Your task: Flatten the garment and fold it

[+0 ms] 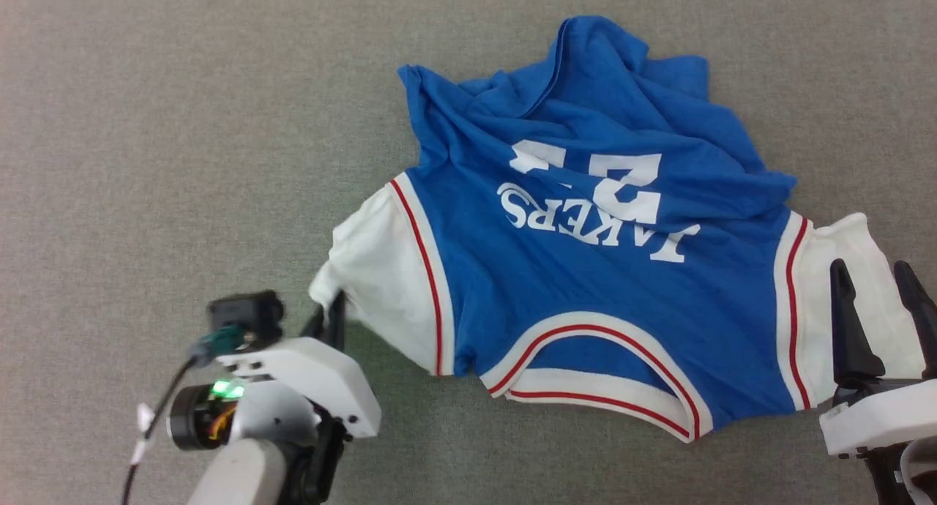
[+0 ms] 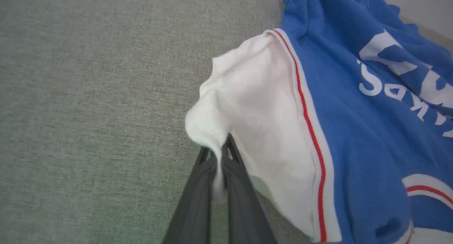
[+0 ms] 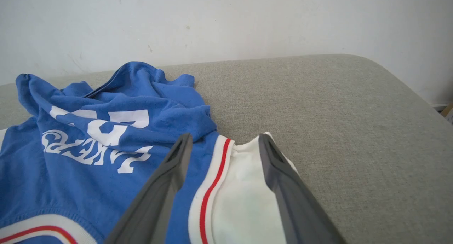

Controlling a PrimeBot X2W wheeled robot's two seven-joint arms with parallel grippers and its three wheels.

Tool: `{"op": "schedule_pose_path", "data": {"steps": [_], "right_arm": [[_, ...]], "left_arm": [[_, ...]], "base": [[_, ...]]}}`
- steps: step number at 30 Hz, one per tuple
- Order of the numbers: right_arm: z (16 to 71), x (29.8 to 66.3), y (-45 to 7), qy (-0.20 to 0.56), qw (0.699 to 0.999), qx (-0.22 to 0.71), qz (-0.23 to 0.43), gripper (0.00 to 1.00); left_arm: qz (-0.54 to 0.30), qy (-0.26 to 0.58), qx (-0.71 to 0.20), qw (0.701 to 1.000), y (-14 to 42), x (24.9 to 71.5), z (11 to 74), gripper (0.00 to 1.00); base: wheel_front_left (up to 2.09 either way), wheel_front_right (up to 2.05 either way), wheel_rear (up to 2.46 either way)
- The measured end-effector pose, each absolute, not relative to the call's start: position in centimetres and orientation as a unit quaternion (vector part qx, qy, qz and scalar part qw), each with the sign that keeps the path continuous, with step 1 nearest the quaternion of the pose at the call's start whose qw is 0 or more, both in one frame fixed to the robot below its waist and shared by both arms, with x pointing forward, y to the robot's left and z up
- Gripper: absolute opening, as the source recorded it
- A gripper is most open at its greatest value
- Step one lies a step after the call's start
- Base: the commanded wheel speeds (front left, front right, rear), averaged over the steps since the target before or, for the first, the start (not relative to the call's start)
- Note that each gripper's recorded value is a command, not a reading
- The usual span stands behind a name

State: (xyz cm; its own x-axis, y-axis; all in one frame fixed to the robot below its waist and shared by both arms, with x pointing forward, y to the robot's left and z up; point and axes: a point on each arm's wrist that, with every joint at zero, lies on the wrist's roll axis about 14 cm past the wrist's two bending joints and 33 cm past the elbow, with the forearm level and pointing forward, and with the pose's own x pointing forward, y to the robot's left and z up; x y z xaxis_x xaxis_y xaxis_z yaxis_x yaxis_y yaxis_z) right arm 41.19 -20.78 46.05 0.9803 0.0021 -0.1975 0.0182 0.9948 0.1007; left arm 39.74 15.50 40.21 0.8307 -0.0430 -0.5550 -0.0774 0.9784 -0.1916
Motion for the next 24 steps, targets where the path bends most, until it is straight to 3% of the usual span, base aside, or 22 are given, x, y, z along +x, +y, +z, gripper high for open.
{"op": "schedule_pose_path", "data": {"steps": [6,13,24], "right_arm": [[46.8,41.1,-20.7,0.107,0.993,0.041,0.001,1.00],[44.3,39.0,-24.8,0.213,0.977,-0.009,-0.022,1.00],[39.2,35.4,-22.5,0.353,0.935,0.013,0.018,1.00]], "left_arm": [[0.076,0.186,-0.153,0.968,18.6,40.0,45.7,0.00],[0.188,0.156,-0.124,0.962,25.6,36.5,47.3,0.00],[0.131,0.176,-0.145,0.965,21.9,37.3,46.5,0.00]], "base": [[0.00,0.00,0.00],[0.00,0.00,0.00],[0.00,0.00,0.00]]}}
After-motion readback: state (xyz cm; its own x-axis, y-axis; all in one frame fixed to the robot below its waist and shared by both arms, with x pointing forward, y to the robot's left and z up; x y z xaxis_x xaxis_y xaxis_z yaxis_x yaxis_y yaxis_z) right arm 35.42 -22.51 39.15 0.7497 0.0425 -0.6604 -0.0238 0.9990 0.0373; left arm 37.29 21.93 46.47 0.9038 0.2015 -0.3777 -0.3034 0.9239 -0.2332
